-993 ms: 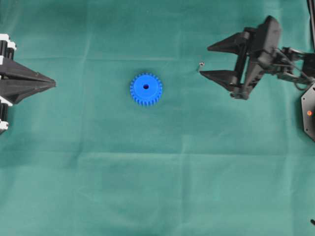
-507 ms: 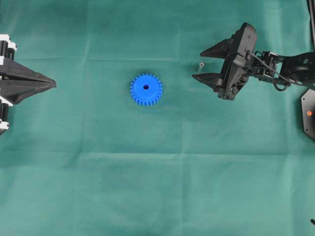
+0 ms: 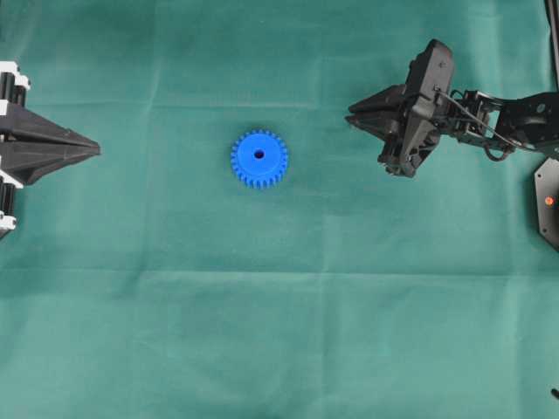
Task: Insert the shaft placed at a random location into the center hole of the medium gear at another random location.
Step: 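Lower the open right gripper over the shaft and close on it, then lift the shaft upright with the right gripper, then carry the shaft left over the blue gear's center hole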
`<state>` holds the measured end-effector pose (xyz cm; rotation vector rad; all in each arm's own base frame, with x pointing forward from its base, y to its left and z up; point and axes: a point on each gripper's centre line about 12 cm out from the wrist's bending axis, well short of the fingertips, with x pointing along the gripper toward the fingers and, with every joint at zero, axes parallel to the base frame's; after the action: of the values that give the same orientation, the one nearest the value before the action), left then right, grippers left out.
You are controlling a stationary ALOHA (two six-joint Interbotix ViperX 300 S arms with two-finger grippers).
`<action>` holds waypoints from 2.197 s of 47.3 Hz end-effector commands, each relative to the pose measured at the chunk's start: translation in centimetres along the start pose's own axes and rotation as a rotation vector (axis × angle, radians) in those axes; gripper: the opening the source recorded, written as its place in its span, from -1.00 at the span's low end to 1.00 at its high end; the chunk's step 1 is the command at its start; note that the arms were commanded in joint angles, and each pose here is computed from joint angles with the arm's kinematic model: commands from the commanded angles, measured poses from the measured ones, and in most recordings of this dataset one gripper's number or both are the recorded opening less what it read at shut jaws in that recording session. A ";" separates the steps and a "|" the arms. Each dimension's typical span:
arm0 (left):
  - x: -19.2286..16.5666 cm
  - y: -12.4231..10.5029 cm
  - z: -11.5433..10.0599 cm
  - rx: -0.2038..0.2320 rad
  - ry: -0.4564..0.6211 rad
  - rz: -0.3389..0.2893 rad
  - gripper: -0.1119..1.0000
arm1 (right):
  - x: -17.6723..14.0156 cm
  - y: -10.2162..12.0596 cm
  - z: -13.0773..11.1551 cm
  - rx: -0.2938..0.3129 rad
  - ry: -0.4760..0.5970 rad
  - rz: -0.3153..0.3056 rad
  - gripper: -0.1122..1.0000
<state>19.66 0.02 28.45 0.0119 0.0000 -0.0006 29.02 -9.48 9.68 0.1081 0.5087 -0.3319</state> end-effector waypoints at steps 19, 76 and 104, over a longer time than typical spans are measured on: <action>0.3 0.1 0.6 0.002 -0.006 0.003 -0.80 | -0.1 -0.1 1.6 -0.024 -0.051 -0.002 -0.57; 0.3 0.1 0.5 -0.003 0.006 0.003 -0.80 | -2.1 2.3 8.8 -0.028 -0.094 0.064 -0.57; 0.3 0.1 0.5 -0.003 0.011 0.003 -0.80 | 4.0 8.6 12.5 -0.086 -0.124 0.188 -0.57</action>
<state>19.67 0.05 28.04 0.0073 0.0292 0.0013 39.73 -5.24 17.15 0.0579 0.4363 -0.1451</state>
